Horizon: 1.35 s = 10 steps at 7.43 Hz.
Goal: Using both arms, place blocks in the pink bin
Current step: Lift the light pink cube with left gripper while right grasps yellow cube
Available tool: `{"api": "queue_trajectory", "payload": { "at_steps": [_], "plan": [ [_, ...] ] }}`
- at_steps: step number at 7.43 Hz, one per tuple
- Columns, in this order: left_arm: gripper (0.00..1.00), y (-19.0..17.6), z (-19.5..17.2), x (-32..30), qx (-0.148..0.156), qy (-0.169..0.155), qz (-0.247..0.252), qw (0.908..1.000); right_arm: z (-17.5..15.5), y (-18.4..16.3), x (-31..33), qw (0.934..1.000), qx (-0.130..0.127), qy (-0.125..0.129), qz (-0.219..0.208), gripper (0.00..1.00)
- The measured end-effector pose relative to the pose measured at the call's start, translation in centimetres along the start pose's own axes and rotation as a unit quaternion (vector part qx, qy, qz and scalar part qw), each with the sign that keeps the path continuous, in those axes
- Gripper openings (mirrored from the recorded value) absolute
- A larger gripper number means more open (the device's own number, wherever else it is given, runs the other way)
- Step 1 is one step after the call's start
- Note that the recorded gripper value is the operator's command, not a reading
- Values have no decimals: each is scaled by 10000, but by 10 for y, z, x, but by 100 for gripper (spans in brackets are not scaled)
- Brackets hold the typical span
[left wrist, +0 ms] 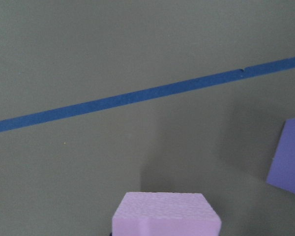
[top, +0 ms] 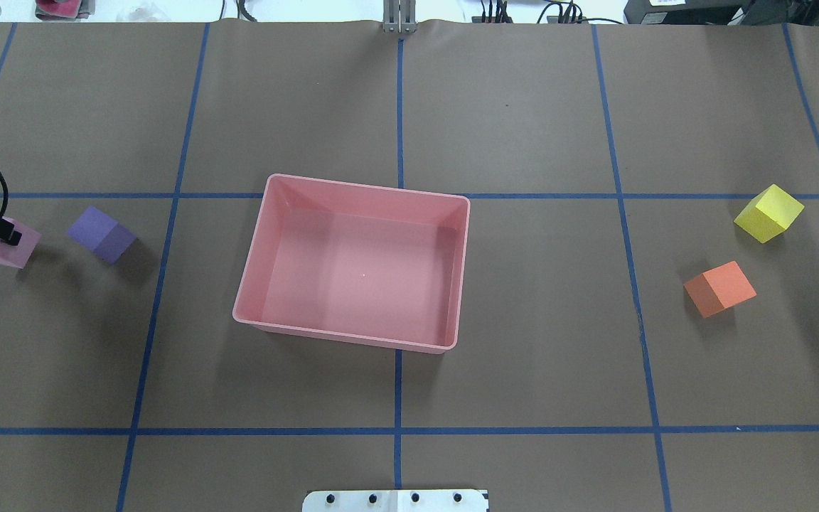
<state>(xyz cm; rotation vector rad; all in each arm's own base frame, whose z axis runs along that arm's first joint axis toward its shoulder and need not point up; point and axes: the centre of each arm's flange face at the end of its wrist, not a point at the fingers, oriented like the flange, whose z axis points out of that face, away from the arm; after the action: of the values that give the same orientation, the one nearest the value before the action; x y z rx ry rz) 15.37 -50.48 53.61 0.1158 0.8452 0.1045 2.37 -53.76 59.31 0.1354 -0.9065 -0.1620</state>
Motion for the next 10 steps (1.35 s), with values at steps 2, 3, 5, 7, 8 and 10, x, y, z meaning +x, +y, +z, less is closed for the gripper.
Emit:
{"api": "queue_trajectory", "payload": {
  "at_steps": [2, 3, 5, 7, 8, 10],
  "plan": [
    [0, -22, -80, 79, -133, -52, -304, 9994, 24, -23, -41, 10000, -10, -30, -6, 98],
    [0, -27, -116, 117, -144, -62, -493, 9987, 48, -31, -66, 9996, -10, 103, -248, 99],
    [0, -36, -163, 174, -30, 20, -879, 9961, 107, -34, -100, 9916, 216, 503, -1169, 99],
    [0, -40, -176, 213, 32, 147, -1088, 9940, 140, -33, -115, 9827, 390, 472, -1749, 99],
    [0, -41, -176, 228, 18, 193, -1153, 9931, 145, -32, -116, 9788, 407, 449, -1958, 99],
    [0, -40, -174, 244, -9, 241, -1219, 9922, 151, -28, -110, 9718, 340, 450, -2289, 99]
  ]
}}
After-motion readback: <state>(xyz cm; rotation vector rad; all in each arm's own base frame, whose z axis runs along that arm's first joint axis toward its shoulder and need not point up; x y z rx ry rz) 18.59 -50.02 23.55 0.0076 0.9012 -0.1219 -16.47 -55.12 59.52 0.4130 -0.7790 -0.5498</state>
